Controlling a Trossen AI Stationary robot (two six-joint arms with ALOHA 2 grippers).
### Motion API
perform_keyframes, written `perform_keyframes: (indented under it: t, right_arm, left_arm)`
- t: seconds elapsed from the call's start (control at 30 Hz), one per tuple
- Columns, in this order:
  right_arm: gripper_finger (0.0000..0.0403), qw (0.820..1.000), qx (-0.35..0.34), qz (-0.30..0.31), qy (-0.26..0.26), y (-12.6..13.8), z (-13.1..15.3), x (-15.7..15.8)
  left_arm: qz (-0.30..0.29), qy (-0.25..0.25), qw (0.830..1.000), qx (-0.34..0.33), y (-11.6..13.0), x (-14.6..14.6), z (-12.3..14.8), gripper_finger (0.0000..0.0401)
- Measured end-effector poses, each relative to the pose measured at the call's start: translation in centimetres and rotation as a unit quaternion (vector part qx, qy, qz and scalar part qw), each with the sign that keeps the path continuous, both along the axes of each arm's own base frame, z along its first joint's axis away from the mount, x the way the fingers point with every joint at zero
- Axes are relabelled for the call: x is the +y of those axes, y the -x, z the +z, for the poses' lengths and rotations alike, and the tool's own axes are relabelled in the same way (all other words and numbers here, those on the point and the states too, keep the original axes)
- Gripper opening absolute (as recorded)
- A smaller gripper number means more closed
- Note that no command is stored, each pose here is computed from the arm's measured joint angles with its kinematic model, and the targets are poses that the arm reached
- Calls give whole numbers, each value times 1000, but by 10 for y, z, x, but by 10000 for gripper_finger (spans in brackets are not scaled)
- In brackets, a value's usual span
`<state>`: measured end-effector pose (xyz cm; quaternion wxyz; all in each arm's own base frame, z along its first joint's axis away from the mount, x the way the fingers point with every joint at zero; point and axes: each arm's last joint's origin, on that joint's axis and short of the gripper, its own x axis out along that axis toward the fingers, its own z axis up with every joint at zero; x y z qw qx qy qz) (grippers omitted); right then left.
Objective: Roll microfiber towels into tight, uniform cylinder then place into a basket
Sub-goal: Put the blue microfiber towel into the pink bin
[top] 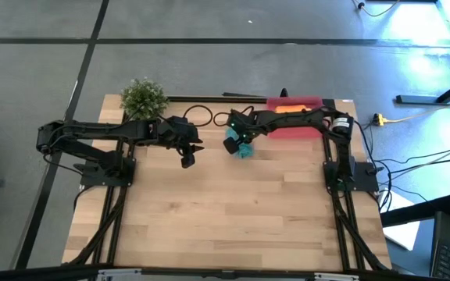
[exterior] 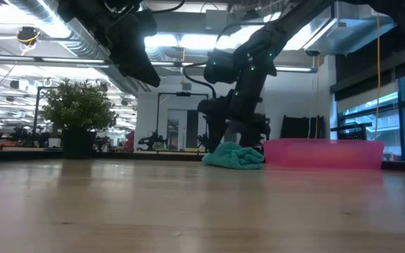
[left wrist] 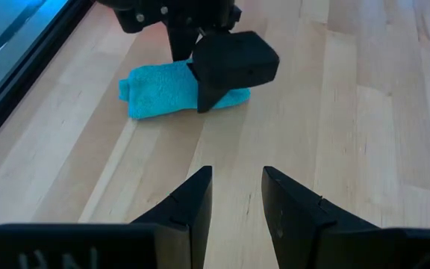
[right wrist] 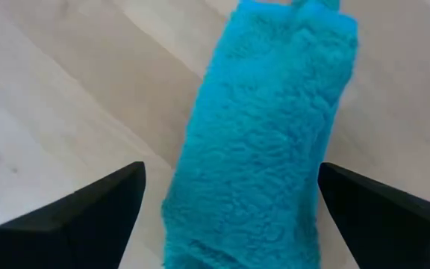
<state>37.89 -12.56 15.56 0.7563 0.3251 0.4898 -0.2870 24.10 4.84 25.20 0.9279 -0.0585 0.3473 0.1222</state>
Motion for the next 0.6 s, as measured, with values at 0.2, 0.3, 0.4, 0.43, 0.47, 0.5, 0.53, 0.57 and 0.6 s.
perform_keyframes:
  t: [0.2,0.3,0.4,0.43,0.47,0.5,0.53,0.57,0.6]
  right_arm:
    - [399,999,14,-19,38,1,-1,-3]
    - [399,998,18,-22,53,-1,-4,0]
    - [399,998,18,-16,54,-5,-13,0]
    - [399,999,15,-15,49,-7,-17,0]
    - [399,999,18,-16,46,-7,-21,-1]
    - [399,999,18,-16,42,-8,-22,-2]
    - [399,999,19,-15,37,-8,-24,-3]
    - [399,999,20,-15,33,-8,-25,-3]
    - [399,999,23,-12,31,-8,-26,-3]
  left_arm:
    - [0,0,1000,0,0,0,0,109]
    - [0,0,1000,0,0,0,0,109]
    - [0,0,1000,0,0,0,0,109]
    - [0,0,1000,0,0,0,0,109]
    - [0,0,1000,0,0,0,0,109]
    - [0,0,1000,0,0,0,0,109]
    - [0,0,1000,0,0,0,0,109]
    - [0,0,1000,0,0,0,0,109]
    - [0,0,1000,0,0,0,0,109]
